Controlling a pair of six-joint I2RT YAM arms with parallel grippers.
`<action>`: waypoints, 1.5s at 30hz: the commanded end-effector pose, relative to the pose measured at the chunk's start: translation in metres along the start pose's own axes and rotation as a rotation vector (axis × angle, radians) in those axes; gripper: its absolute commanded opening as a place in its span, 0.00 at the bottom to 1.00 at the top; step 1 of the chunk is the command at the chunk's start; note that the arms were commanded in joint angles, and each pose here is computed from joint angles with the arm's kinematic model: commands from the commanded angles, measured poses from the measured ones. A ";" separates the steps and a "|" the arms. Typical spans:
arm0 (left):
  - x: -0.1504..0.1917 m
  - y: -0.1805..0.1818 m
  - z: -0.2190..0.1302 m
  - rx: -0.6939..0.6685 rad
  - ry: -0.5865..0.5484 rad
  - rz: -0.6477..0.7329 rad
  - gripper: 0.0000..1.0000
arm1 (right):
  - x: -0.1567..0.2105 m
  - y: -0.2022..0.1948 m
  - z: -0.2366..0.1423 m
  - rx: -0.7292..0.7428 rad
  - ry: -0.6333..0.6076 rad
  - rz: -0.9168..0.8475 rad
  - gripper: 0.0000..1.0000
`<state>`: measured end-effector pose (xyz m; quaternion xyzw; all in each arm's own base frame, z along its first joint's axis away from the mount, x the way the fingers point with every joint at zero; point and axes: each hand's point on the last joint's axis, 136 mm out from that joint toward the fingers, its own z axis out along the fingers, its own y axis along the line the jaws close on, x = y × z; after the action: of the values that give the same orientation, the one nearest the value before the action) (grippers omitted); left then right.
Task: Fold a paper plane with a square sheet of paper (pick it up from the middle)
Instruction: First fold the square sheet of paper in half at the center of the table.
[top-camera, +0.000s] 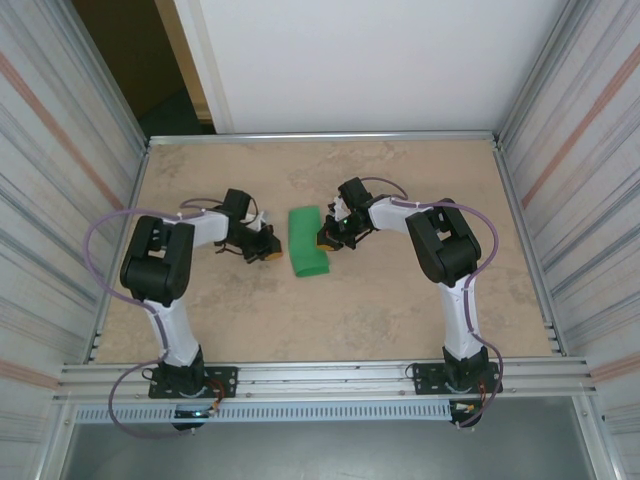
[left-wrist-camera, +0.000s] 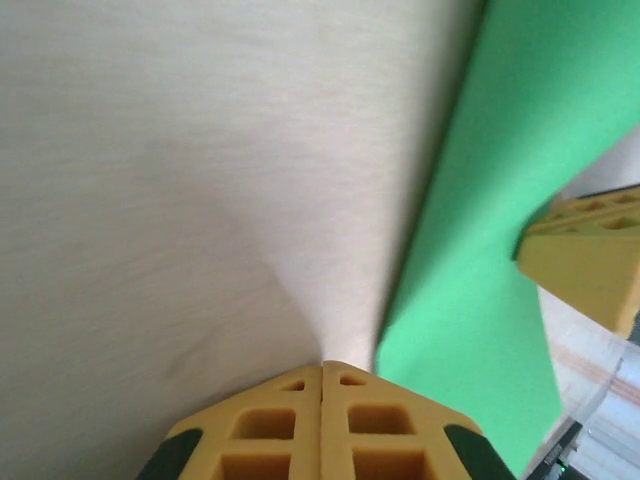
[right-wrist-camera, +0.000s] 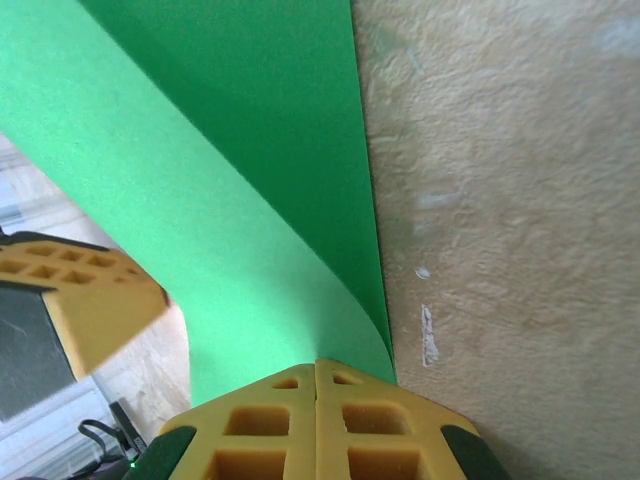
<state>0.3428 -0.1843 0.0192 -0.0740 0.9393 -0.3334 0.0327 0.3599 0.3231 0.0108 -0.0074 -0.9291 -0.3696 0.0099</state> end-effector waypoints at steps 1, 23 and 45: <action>-0.001 -0.013 -0.021 0.004 -0.045 0.038 0.04 | 0.054 -0.113 0.022 0.351 0.136 0.193 0.00; -0.028 -0.021 0.035 0.082 -0.037 0.063 0.04 | 0.057 -0.119 0.020 0.369 0.135 0.219 0.00; -0.026 -0.079 0.028 0.236 -0.096 0.190 0.03 | 0.067 -0.128 0.021 0.383 0.153 0.232 0.00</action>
<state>0.3700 -0.2554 0.0543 0.0140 0.8912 -0.4379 0.1176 0.3591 0.3210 0.0085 -0.0051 -0.9269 -0.3753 0.0045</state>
